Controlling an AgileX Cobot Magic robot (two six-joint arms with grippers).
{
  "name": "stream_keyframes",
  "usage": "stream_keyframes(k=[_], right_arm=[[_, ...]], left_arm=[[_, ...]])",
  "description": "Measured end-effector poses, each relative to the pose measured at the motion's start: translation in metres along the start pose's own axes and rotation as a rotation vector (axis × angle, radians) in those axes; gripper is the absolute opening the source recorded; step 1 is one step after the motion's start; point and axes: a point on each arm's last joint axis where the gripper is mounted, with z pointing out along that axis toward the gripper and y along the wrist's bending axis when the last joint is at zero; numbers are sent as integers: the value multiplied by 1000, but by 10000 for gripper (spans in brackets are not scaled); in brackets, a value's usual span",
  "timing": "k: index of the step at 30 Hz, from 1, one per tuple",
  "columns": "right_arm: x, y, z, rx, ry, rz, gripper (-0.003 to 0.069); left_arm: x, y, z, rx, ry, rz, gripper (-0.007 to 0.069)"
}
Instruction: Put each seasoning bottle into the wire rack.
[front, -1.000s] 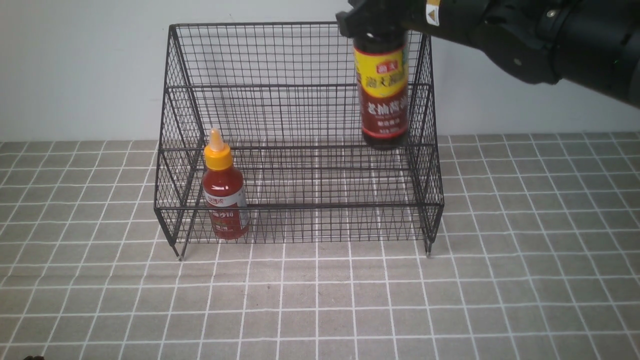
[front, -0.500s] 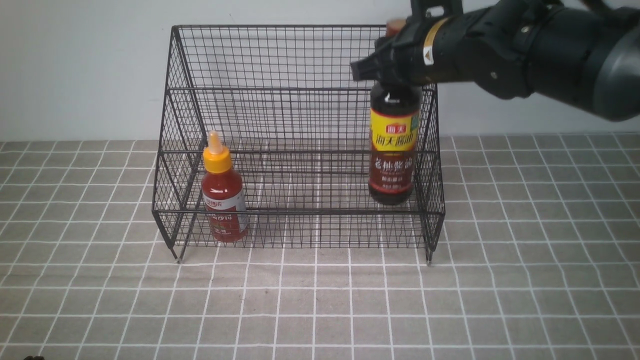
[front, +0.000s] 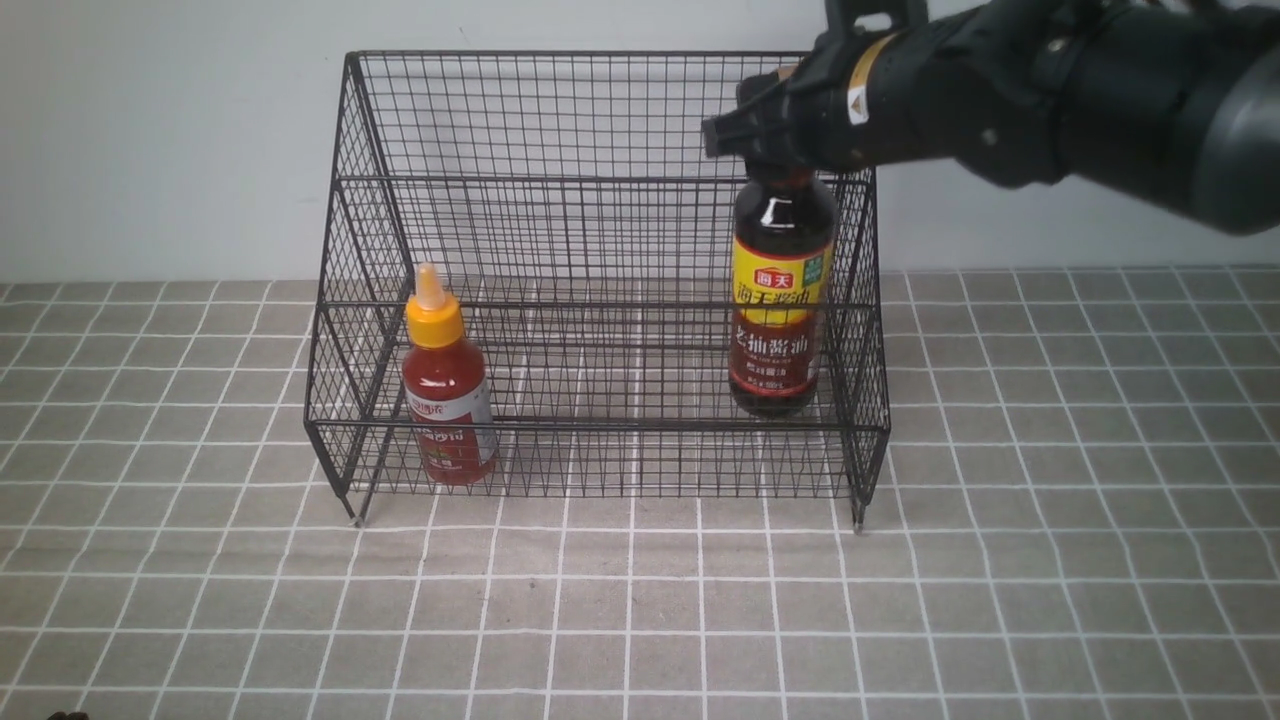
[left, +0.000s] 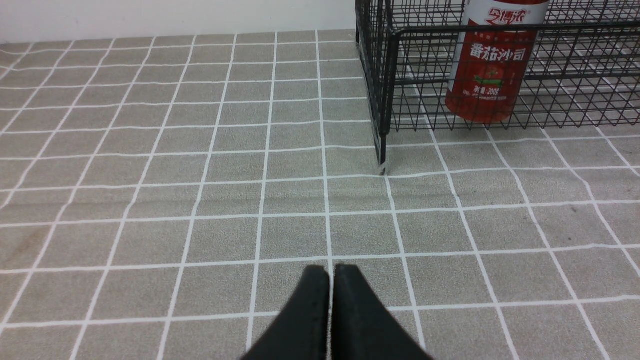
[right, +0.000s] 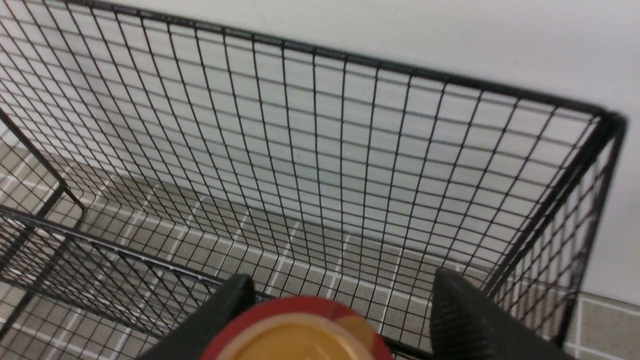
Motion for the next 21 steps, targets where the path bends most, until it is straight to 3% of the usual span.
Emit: stream_keyframes(k=[8, 13, 16, 17, 19, 20, 21], right_arm=[[-30, -10, -73, 20, -28, -11, 452], [-34, -20, -145, 15, 89, -22, 383], [-25, -27, -194, 2, 218, -31, 260], [-24, -28, -197, -1, 221, -35, 239], [-21, -31, -237, -56, 205, -28, 95], [-20, -31, -240, -55, 196, -28, 85], [-13, -34, -263, -86, 172, -21, 25]], left_arm=[[0, 0, 0, 0, 0, 0, -7], [0, 0, 0, 0, 0, 0, -7], [0, 0, 0, 0, 0, 0, -7], [0, 0, 0, 0, 0, 0, -7], [0, 0, 0, 0, 0, 0, -7], [0, 0, 0, 0, 0, 0, -7], [0, 0, 0, 0, 0, 0, -7]])
